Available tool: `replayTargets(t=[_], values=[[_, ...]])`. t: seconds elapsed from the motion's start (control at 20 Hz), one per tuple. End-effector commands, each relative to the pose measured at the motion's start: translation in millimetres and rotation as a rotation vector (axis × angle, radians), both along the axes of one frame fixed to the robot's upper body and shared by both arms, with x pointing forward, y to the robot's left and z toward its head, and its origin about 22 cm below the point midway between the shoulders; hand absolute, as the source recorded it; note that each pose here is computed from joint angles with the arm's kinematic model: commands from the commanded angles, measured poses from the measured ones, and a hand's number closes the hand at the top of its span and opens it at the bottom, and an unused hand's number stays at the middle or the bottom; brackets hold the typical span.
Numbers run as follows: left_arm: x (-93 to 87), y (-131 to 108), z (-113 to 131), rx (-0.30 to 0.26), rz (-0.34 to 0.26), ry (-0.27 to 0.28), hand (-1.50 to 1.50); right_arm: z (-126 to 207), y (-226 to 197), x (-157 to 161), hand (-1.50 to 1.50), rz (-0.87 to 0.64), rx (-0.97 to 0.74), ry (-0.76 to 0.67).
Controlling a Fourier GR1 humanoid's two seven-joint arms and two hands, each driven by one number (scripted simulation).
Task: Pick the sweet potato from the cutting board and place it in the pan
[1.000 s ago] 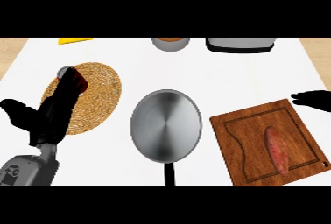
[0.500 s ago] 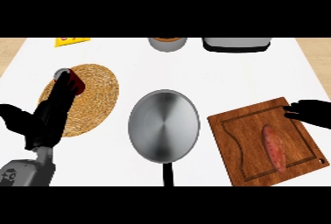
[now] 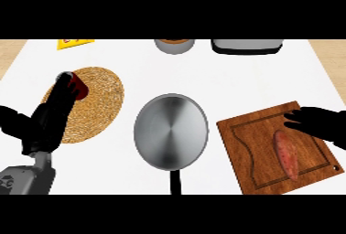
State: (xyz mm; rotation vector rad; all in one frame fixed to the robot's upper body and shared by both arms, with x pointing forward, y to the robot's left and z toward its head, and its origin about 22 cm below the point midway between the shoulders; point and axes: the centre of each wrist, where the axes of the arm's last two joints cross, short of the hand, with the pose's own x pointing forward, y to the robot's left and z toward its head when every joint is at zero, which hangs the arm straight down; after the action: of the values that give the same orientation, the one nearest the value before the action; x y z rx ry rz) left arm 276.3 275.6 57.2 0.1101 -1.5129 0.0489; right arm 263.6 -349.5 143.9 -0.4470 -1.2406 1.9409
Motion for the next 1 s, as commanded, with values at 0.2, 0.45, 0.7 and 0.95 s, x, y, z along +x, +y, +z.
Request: replayTargets(t=[0.2,0.45,0.7,0.95], values=[[17.9,1,0,-0.005,-0.019,-0.002,0.0,-26,33,-10,-1.5,-0.019,-0.078,-0.004],[-2.6,-7,-10,-0.014,-0.004,0.006,0.0,-25,31,13,-1.5,-0.07,-0.108,0.005],[-1.3,-1,20,-0.005,-0.014,-0.013,0.0,-57,23,0,-1.5,-0.069,-0.074,0.017],[-4.9,-3,-1,-0.001,-0.021,-0.006,0.0,-80,29,17,-1.5,-0.062,-0.116,0.031]])
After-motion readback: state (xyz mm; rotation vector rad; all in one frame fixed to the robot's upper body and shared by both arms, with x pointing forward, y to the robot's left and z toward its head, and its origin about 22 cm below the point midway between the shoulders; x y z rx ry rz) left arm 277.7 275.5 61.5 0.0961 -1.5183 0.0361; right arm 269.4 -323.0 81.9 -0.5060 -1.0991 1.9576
